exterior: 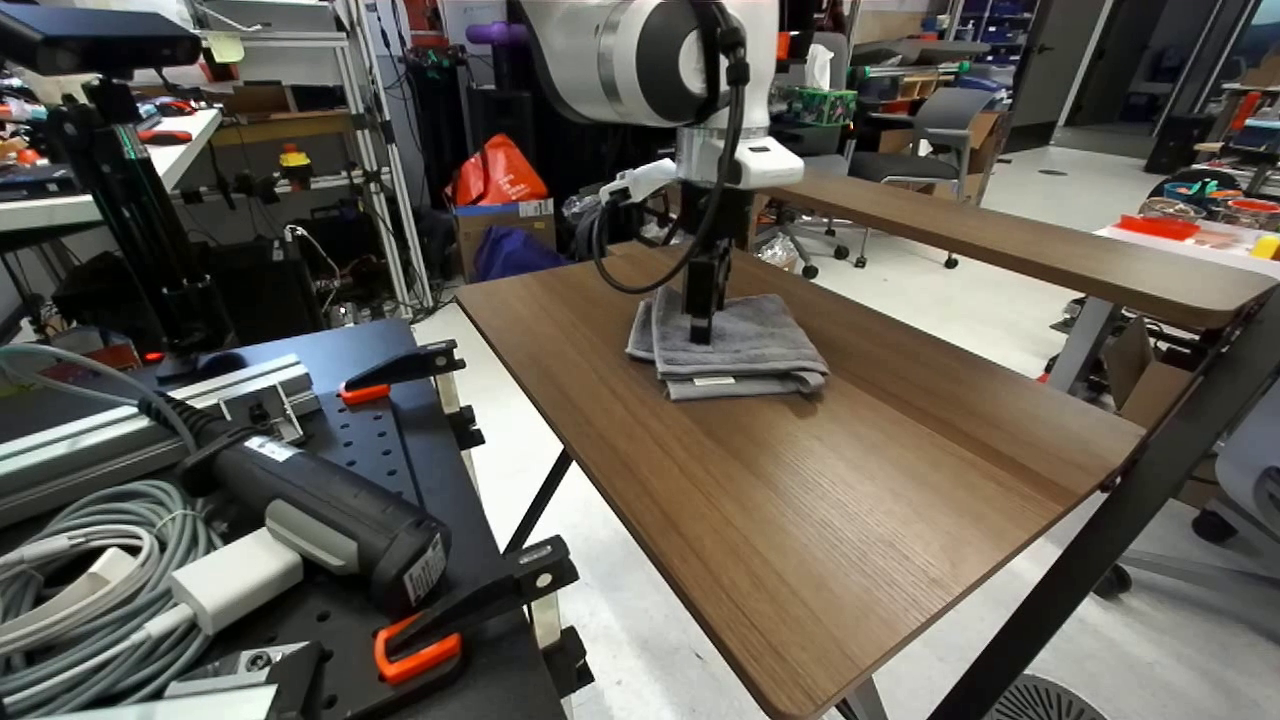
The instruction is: Move the towel
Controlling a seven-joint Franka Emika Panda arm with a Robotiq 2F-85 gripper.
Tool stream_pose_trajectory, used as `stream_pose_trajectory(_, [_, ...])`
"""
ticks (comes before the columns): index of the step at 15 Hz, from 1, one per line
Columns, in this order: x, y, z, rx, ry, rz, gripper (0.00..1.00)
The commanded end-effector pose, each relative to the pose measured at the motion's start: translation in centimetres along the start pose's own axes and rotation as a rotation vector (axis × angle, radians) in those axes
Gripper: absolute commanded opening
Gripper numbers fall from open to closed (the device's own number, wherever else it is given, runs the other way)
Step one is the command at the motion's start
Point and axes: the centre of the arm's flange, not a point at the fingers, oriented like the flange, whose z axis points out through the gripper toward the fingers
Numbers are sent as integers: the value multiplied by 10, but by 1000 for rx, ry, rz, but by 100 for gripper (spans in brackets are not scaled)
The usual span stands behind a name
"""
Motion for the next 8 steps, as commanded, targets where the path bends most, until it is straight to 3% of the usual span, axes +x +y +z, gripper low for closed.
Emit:
stream_pose_trajectory(1, [55, 30, 18, -35, -25, 116, 100])
stream_pose_trajectory(5, [110, 76, 20, -47, -50, 249, 100])
stream_pose_trajectory(8, [128, 95, 11, -46, -59, 295, 100])
